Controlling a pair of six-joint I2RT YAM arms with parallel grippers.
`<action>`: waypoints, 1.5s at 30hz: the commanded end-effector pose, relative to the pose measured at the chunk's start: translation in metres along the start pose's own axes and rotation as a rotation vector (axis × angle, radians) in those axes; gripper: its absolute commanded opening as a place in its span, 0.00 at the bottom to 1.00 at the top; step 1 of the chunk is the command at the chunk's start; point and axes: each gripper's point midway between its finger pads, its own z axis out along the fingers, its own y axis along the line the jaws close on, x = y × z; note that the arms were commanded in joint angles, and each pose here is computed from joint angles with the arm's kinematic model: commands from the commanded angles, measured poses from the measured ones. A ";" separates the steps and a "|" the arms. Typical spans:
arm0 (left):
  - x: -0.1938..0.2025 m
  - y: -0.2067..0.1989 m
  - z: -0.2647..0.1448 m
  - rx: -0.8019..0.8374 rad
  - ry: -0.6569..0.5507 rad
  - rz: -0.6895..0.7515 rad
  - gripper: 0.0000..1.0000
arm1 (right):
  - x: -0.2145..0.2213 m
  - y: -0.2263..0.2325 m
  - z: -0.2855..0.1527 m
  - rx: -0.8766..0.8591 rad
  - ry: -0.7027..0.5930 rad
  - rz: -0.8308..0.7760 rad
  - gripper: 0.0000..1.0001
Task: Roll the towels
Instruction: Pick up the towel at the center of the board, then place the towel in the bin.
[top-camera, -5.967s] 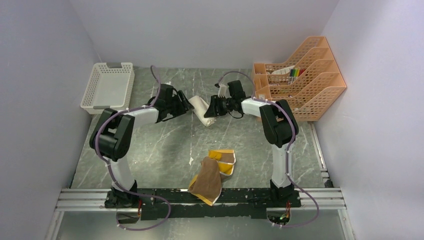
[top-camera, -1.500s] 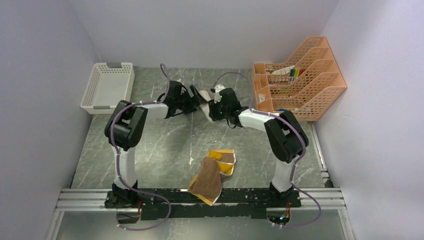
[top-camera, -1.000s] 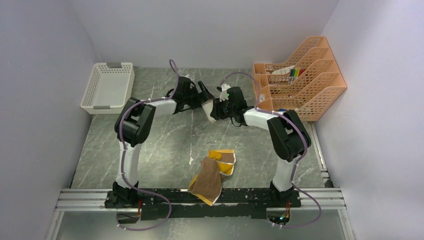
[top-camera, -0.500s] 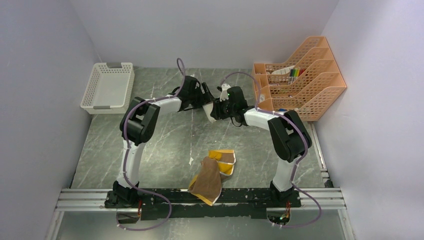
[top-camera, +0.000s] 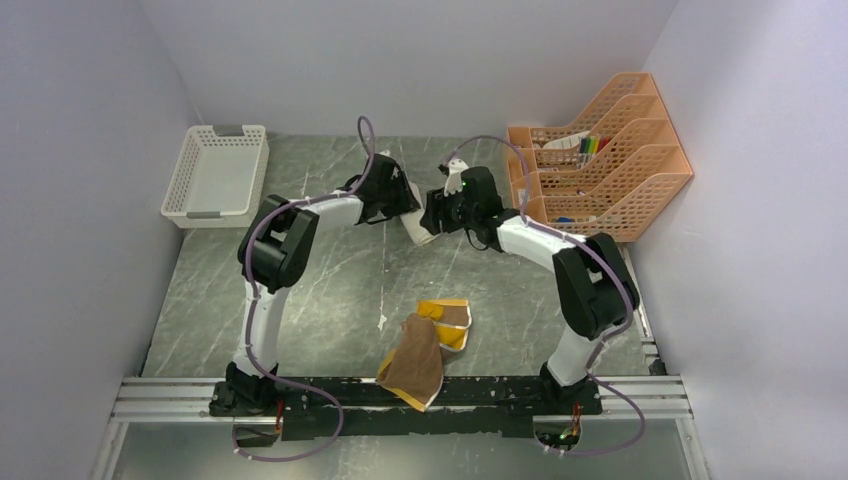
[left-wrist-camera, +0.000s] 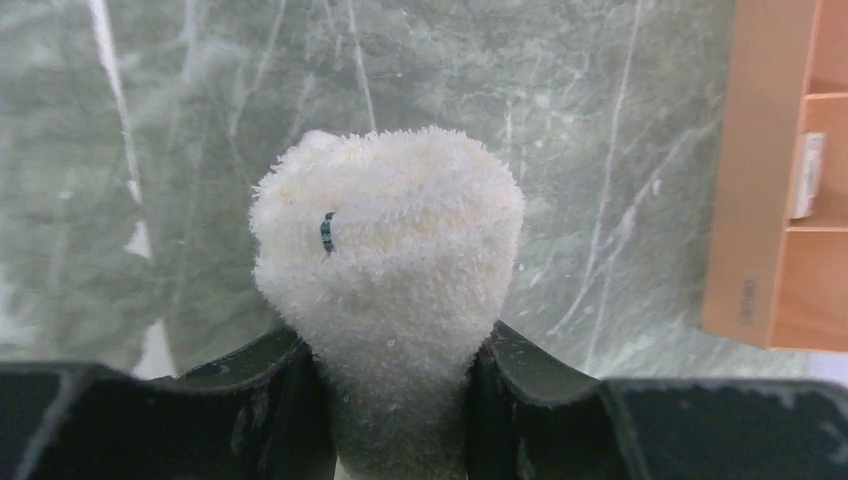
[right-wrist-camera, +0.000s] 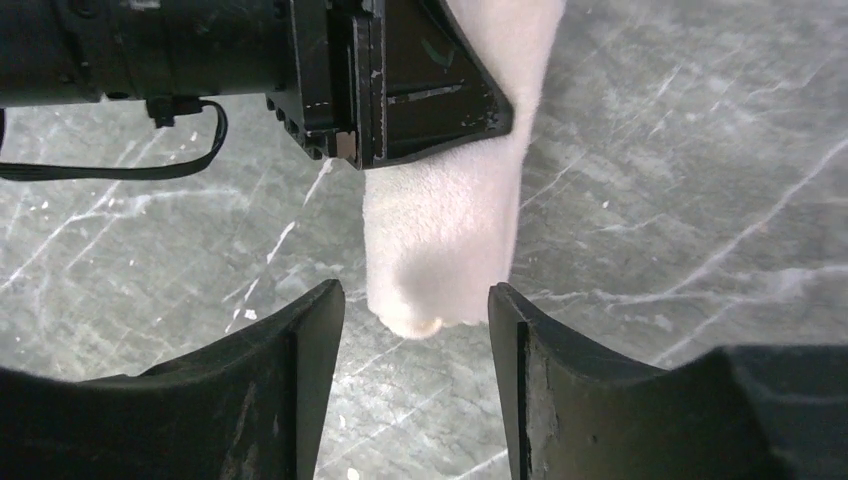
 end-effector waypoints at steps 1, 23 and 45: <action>-0.038 0.020 -0.022 -0.127 -0.041 0.144 0.50 | -0.038 0.001 -0.035 0.026 -0.119 -0.035 0.62; -0.294 0.121 -0.262 -0.512 -0.436 0.549 0.57 | -0.071 0.025 -0.126 -0.022 -0.335 -0.020 0.66; -0.366 0.346 -0.256 -0.667 -0.445 0.627 0.55 | -0.065 0.039 -0.138 -0.070 -0.282 -0.035 0.66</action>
